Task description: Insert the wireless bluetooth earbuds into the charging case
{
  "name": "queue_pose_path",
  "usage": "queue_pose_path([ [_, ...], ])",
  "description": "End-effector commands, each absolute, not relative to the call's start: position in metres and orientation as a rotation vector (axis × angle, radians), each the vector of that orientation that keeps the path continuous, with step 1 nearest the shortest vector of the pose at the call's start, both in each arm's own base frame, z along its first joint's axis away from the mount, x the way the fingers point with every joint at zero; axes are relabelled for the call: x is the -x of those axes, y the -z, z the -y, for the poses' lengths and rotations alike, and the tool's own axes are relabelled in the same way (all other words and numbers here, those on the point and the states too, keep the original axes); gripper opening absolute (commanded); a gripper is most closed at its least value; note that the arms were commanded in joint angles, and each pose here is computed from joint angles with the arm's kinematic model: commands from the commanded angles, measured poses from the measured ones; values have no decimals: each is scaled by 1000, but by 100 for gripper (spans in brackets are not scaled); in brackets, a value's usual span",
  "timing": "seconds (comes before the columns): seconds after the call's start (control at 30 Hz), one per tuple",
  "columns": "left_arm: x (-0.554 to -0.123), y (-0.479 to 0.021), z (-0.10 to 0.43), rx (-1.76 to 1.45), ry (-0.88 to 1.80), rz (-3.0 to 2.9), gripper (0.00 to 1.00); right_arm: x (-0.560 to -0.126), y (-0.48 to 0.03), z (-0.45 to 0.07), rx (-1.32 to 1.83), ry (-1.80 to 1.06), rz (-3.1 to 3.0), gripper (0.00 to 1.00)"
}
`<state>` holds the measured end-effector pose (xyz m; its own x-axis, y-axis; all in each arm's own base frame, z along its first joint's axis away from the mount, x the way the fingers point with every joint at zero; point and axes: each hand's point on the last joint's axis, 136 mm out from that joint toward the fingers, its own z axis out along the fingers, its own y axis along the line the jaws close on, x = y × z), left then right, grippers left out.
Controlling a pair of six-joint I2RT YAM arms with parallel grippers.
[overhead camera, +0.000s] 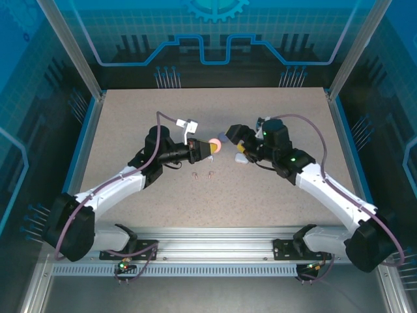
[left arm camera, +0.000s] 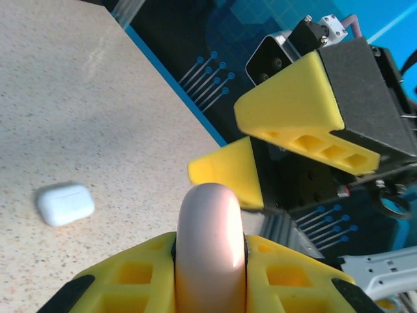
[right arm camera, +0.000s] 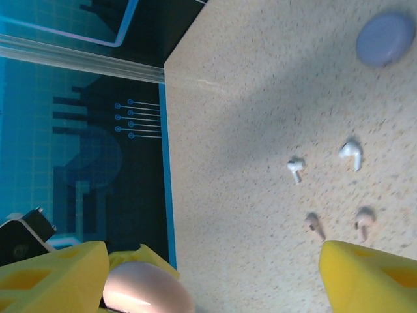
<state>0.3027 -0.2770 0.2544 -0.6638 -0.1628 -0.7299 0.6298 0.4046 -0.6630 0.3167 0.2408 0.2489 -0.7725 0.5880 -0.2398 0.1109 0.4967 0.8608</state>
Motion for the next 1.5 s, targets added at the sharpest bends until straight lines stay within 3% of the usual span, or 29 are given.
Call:
queue_pose_path([
  [0.0, -306, -264, 271, -425, 1209, -1850, 0, -324, -265, -251, -760, -1257, -2181, 85],
  [0.53, -311, -274, 280, -449, 1170, -1801, 0, -326, -263, -306, -764, -1336, -2216, 80],
  [0.67, -313, -273, 280, -441, 1156, -1801, 0, -324, -265, -308, -769, -1353, -2208, 73],
  [0.9, -315, -271, 279, -429, 1145, -1803, 0, -324, -266, -313, -782, -1402, -2198, 52],
  [1.13, -317, -271, 279, -421, 1136, -1798, 0, -325, -265, -312, -806, -1407, -2189, 41],
  [1.3, -318, -272, 275, -387, 1124, -1785, 21, -326, -262, -308, -839, -1392, -2180, 39],
  [1.47, -317, -274, 270, -371, 1113, -1775, 29, -327, -256, -303, -869, -1371, -2181, 39],
])
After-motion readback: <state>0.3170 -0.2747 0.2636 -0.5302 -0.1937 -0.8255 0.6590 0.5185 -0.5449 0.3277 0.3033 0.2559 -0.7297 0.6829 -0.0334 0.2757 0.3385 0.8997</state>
